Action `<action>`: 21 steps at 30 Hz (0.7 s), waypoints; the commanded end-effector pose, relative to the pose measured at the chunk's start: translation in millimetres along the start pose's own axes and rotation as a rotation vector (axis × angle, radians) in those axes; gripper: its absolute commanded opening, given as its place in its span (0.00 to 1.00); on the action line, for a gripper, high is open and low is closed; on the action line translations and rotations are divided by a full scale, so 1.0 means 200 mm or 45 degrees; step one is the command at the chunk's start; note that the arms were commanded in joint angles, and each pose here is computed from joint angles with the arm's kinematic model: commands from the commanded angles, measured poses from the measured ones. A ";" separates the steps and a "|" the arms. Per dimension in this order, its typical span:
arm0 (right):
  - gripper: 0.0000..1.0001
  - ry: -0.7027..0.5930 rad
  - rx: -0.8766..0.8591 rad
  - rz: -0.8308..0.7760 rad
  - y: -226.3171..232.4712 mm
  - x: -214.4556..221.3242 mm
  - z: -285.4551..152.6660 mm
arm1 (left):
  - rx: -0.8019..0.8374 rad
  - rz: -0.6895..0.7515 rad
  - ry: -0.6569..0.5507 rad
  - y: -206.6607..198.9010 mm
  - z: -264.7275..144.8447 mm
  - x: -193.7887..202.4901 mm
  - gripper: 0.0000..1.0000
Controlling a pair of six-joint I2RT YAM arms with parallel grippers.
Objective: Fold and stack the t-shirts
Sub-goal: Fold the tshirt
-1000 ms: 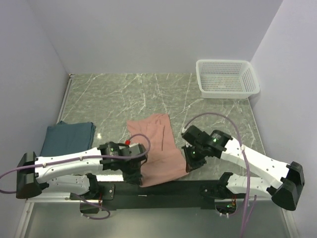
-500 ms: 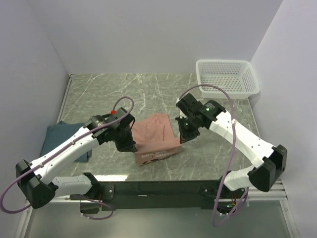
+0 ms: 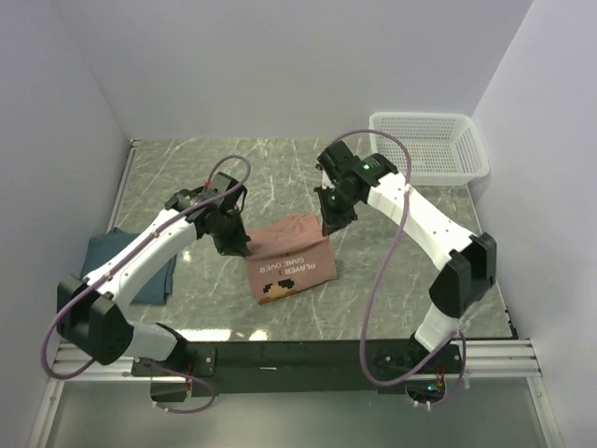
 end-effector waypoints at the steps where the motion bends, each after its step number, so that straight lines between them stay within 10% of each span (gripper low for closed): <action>1: 0.00 -0.096 -0.025 -0.033 0.03 -0.17 -0.01 | -0.020 0.065 -0.096 0.01 0.02 -0.16 0.01; 21: 0.00 -0.143 -0.027 0.093 -0.10 -0.55 0.68 | -0.209 -0.061 -0.164 0.26 0.58 -0.47 0.02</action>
Point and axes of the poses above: each gripper's point midway between its finger pads, its own z axis out along the fingers, its own y axis along the line the jaws close on, x = y × z, the point moved 3 cm from there along -z, back along the fingers, and after that the axes turned 14 degrees about z, right-handed, at the moved point
